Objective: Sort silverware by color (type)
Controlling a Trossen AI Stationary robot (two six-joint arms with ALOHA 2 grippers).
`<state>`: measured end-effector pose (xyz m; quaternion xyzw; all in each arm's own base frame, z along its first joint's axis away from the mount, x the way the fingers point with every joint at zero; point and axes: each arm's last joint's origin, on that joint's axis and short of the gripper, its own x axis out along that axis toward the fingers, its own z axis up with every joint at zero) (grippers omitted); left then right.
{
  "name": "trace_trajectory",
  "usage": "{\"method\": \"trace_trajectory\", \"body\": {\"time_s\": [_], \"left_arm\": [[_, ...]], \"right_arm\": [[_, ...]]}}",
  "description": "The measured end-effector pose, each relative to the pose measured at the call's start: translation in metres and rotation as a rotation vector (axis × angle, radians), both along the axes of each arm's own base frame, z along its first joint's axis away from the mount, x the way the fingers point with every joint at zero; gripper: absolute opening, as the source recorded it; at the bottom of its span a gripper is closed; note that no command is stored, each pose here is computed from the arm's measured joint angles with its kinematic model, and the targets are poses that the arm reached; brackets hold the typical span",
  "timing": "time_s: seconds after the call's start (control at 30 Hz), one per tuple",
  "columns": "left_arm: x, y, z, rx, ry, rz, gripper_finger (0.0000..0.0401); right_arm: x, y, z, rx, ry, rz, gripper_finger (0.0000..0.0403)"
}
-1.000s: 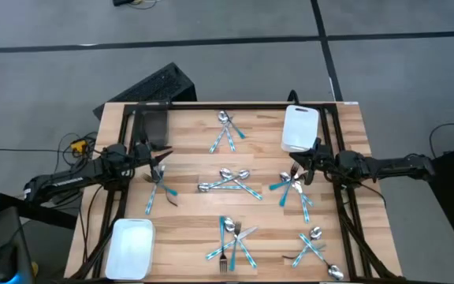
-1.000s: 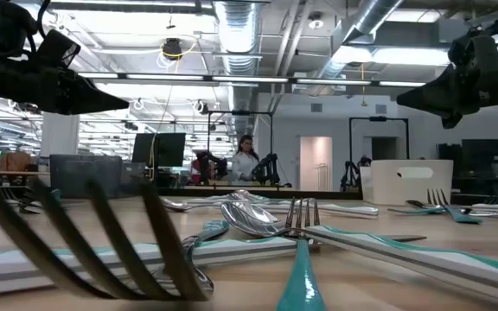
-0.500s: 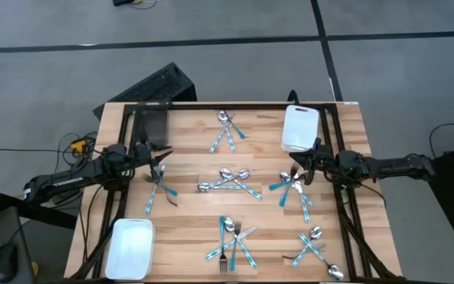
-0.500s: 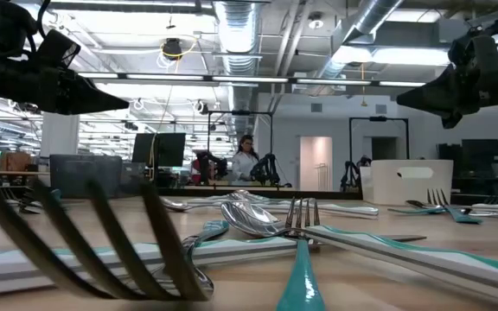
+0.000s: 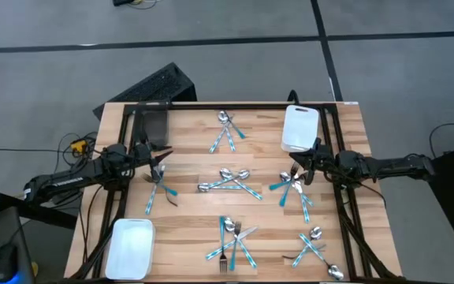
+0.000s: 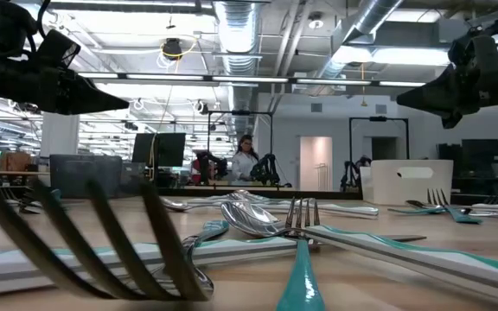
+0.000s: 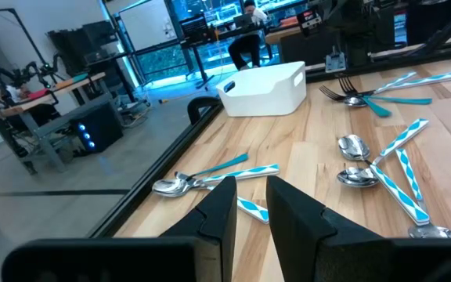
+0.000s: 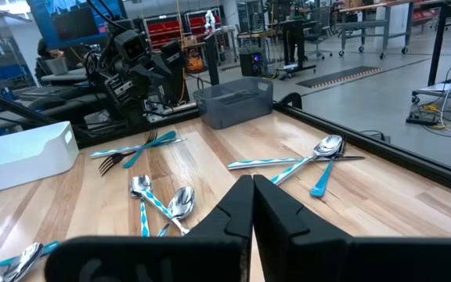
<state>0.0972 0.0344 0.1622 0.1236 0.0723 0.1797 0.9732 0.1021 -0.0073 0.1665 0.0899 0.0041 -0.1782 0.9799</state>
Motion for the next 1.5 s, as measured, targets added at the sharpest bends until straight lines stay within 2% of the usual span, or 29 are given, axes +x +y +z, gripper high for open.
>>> {"method": "trace_trajectory", "body": {"time_s": [0.17, 0.33, 0.5, 0.6, 0.7, 0.73, 0.77, 0.8, 0.87, 0.93, 0.97, 1.03, 1.13, 1.33, 1.43, 1.5], "left_arm": [[0.0, 0.0, 0.0, 0.023, 0.008, 0.0, 0.0062], [0.0, 0.001, 0.001, 0.252, 0.098, 0.017, 0.0062], [0.0, 0.001, 0.001, 0.349, 0.139, 0.007, 0.0062], [0.0, 0.001, 0.001, 0.477, 0.193, -0.006, 0.0062], [0.0, 0.001, 0.001, 0.513, 0.209, -0.006, 0.0062], [0.0, 0.001, 0.001, 0.499, 0.2, -0.014, 0.0062], [0.0, 0.0, 0.001, 0.444, 0.172, -0.028, 0.0062], [0.0, 0.0, 0.001, 0.349, 0.128, -0.044, 0.0062], [0.001, -0.001, 0.001, 0.093, 0.022, -0.06, 0.0062], [0.001, -0.001, 0.003, -0.147, -0.091, -0.032, 0.0062], [0.001, -0.001, 0.004, -0.219, -0.129, -0.007, 0.0062], [0.0, 0.001, 0.006, -0.272, -0.193, 0.067, 0.0062], [-0.001, 0.004, 0.007, -0.324, -0.275, 0.159, 0.0062], [-0.001, 0.003, 0.019, -0.319, -0.396, 0.116, 0.0062], [-0.001, 0.003, 0.019, -0.318, -0.395, 0.112, 0.0062], [-0.001, 0.003, 0.017, -0.323, -0.378, 0.123, 0.0062]], "right_arm": [[0.0, 0.0, 0.0, 0.0, 0.0, 0.0, 0.0033], [0.0, 0.0, 0.0, -0.014, 0.003, -0.001, 0.0033], [0.0, -0.001, 0.001, -0.011, -0.012, -0.008, 0.0033], [0.0, -0.001, 0.005, 0.091, -0.096, -0.011, 0.0033], [-0.001, -0.003, 0.006, 0.167, -0.143, -0.081, 0.0033], [-0.001, -0.005, 0.006, 0.174, -0.149, -0.115, 0.0033], [-0.001, -0.006, 0.006, 0.187, -0.15, -0.138, 0.0033], [0.0, -0.007, 0.005, 0.197, -0.144, -0.152, 0.0033], [0.001, -0.009, 0.003, 0.231, -0.142, -0.158, 0.0033], [0.003, -0.011, 0.008, 0.274, -0.204, -0.15, 0.0033], [0.005, -0.012, 0.011, 0.276, -0.232, -0.134, 0.0033], [0.008, -0.013, 0.017, 0.265, -0.256, -0.11, 0.0033], [0.017, -0.016, 0.035, 0.224, -0.208, -0.13, 0.0033], [0.054, -0.032, 0.062, 0.174, -0.03, -0.25, 0.0033], [0.07, -0.046, 0.071, 0.132, 0.025, -0.388, 0.0033], [0.08, -0.055, 0.08, 0.114, 0.035, -0.437, 0.0033]]}}
